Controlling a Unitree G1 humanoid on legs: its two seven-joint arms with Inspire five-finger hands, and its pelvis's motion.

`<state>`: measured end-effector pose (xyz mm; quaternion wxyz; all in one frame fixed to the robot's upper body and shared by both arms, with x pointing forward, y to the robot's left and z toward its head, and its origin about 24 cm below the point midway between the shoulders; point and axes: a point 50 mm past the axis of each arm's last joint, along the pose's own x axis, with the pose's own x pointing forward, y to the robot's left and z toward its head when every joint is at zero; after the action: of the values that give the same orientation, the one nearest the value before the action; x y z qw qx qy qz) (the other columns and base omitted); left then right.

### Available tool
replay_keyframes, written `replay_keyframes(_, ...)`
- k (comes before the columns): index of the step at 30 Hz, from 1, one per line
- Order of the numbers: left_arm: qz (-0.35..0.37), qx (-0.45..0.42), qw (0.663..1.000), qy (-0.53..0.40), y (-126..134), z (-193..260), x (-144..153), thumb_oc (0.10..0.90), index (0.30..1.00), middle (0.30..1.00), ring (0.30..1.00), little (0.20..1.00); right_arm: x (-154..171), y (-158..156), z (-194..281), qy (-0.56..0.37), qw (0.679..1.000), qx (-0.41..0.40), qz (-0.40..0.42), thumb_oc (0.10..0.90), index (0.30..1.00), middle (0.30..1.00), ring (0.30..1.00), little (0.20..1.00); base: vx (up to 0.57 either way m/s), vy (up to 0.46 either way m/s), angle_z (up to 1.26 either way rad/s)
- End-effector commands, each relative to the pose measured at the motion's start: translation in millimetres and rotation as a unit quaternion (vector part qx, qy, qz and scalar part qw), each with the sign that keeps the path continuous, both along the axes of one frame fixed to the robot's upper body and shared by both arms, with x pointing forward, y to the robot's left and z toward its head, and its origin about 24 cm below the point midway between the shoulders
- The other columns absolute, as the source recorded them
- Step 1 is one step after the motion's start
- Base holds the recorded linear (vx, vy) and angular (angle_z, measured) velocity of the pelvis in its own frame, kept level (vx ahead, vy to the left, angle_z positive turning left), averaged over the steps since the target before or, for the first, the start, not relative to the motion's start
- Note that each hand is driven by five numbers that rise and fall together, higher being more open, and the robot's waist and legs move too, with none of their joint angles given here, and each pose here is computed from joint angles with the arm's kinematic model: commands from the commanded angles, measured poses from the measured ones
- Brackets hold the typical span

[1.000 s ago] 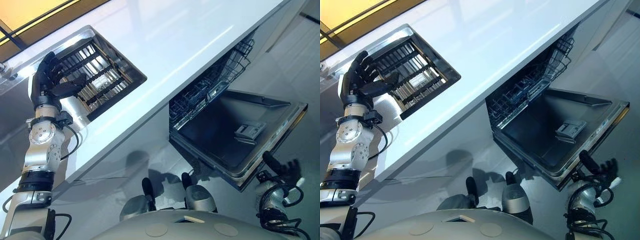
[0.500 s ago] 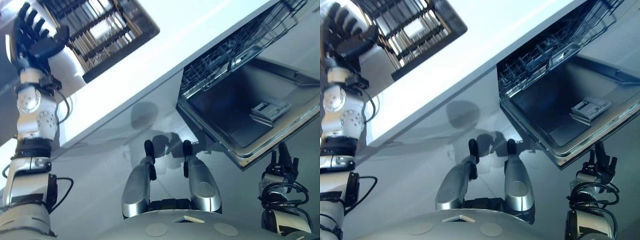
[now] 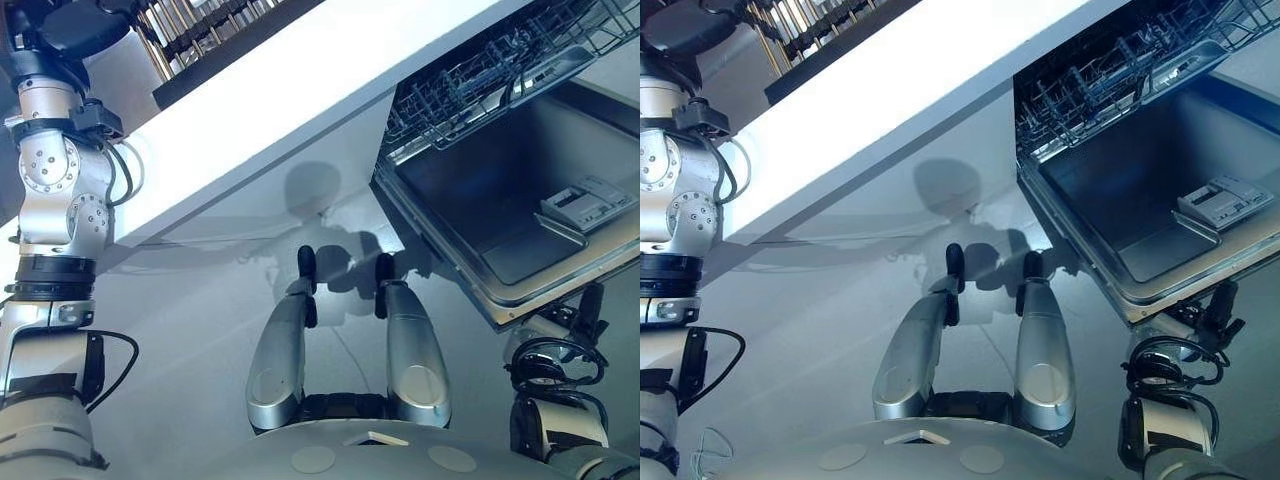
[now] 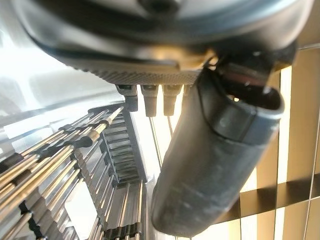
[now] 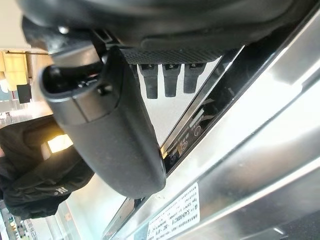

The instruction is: Pick up plates and place into dishwasher.

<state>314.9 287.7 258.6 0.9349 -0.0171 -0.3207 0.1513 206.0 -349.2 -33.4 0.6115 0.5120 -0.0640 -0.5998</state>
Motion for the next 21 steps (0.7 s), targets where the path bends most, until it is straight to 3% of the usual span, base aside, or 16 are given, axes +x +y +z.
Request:
replay_keyframes(1,0.022,0.008,0.993,-0.116,5.8,34.2,-20.0,0.8,0.9,0.9,0.9,0.9,62.7,11.9,66.5,-0.005,0.975,-0.173,0.139,0.8,0.9,0.9,0.9,0.9,0.01,0.059,-0.01)
replay_keyframes(5,0.014,0.01,0.992,-0.129,7.6,38.4,-28.7,0.8,0.9,0.9,0.9,0.9,74.8,20.7,76.3,-0.058,0.927,-0.258,0.265,0.8,0.9,0.9,0.9,0.9,0.0,0.036,0.0)
replay_keyframes(9,0.014,0.014,0.991,-0.129,14.0,35.1,-34.0,0.8,0.9,0.9,0.9,0.9,83.0,46.2,82.9,-0.17,0.85,-0.306,0.394,0.8,0.9,0.9,0.9,0.9,-0.01,0.005,-0.03)
replay_keyframes(12,0.02,0.019,0.992,-0.126,21.5,32.0,-35.1,0.8,0.9,0.9,0.9,0.9,90.8,89.1,98.3,-0.328,0.742,-0.291,0.507,0.8,0.9,0.9,0.9,0.9,0.01,-0.014,-0.04)
replay_keyframes(13,0.021,0.019,0.992,-0.126,22.1,32.1,-35.3,0.8,0.9,0.9,0.9,0.9,91.2,92.9,100.8,-0.345,0.73,-0.29,0.514,0.8,0.9,0.9,0.9,0.9,0.0,-0.021,-0.07)
replay_keyframes(15,0.023,0.021,0.992,-0.125,26.2,30.0,-35.6,0.8,0.9,0.9,0.9,0.9,91.2,132.9,124.4,-0.466,0.621,-0.267,0.571,0.8,0.9,0.9,0.9,0.9,-0.02,-0.029,-0.12)
replay_keyframes(17,0.025,0.025,0.992,-0.121,25.6,26.3,-33.3,0.8,0.9,0.9,0.9,0.9,81.6,183.8,164.2,-0.583,0.476,-0.258,0.606,0.8,0.9,0.9,0.9,0.9,0.02,-0.029,-0.24)
replay_keyframes(18,0.028,0.026,0.992,-0.12,25.1,24.6,-31.5,0.8,0.9,0.9,0.9,0.9,76.1,202.1,183.4,-0.621,0.418,-0.257,0.612,0.8,0.9,0.9,0.9,0.9,0.04,-0.007,-0.43)
replay_keyframes(19,0.03,0.024,0.992,-0.119,24.6,23.8,-29.7,0.8,0.9,0.9,0.9,0.9,71.1,216.9,199.4,-0.647,0.367,-0.258,0.616,0.8,0.9,0.9,0.9,0.9,0.0,0.011,-0.44)
replay_keyframes(20,0.031,0.024,0.992,-0.119,24.3,24.2,-29.2,0.8,0.9,0.9,0.9,0.9,69.6,220.5,204.3,-0.657,0.351,-0.259,0.615,0.8,0.9,0.9,0.9,0.9,0.02,0.055,-0.61)
replay_keyframes(21,0.035,0.021,0.992,-0.116,22.9,23.8,-24.9,0.8,0.9,0.9,0.9,0.9,62.9,238.3,231.9,-0.685,0.294,-0.261,0.613,0.8,0.9,0.9,0.9,0.9,0.0,0.051,-0.55)
